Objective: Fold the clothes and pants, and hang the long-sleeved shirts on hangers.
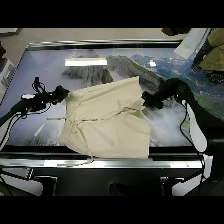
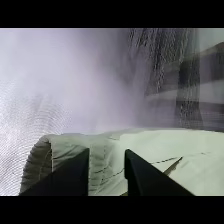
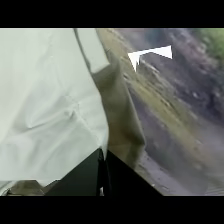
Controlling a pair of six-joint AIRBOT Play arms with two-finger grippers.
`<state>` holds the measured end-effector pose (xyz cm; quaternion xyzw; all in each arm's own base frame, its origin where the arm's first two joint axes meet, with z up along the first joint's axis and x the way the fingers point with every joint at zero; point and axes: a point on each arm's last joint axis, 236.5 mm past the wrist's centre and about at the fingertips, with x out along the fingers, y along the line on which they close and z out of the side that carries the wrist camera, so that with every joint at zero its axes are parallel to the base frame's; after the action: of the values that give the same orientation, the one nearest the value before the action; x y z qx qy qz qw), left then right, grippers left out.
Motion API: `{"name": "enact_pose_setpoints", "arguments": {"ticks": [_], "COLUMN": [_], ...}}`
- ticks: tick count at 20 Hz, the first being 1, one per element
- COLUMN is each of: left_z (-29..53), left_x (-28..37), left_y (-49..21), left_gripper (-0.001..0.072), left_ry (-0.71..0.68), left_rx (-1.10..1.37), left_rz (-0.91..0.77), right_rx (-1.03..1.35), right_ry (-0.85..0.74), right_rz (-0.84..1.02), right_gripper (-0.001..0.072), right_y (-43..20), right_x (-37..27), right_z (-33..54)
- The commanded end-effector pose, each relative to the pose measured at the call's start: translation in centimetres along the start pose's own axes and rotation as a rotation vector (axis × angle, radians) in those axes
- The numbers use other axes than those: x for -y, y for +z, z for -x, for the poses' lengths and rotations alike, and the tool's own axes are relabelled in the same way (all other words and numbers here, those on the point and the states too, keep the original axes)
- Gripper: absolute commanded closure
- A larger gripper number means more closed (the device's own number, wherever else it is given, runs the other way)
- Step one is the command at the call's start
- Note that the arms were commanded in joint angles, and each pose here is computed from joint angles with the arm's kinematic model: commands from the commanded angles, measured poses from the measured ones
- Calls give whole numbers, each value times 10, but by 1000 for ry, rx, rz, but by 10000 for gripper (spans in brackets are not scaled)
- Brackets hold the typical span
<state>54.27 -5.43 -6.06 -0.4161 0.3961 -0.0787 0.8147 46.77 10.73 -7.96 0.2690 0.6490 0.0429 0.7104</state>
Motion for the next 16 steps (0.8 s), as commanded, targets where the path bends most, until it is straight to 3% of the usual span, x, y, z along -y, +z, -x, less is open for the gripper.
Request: {"name": "enact_pose_setpoints", "arguments": {"ticks": [1,2,6,7,8,9,10,11,14,16], "left_z": [-4,-3,5,9,14,20,28,38,86,125], "left_x": [-3,-3,-7,-9,-9,-7,-4,-1,1,-15], "left_y": [-1,2,26,33,39,43,47,50,54,47], "left_gripper": [606,690,691,691,687,607,437,385,385,385], "left_ry": [-3,0,8,5,-6,-23,-45,-72,-107,-24], "left_rx": [-13,-2,54,66,66,61,50,35,-21,-83], "left_rz": [15,15,27,44,51,52,54,54,8,-35], "right_rx": [-6,-12,-50,-42,-30,-21,-15,-5,22,-11], "right_ry": [-14,-19,-116,-145,-160,-155,-152,-146,-128,-135], "right_rz": [6,8,6,1,-17,-32,-28,-13,31,42], "right_gripper": [690,690,684,615,464,299,279,276,150,109], "right_y": [-2,-3,-12,-10,-7,-5,-5,-6,-9,-25], "right_x": [3,4,27,34,38,37,35,30,31,56], "right_z": [0,0,2,2,3,5,10,19,75,124]}}
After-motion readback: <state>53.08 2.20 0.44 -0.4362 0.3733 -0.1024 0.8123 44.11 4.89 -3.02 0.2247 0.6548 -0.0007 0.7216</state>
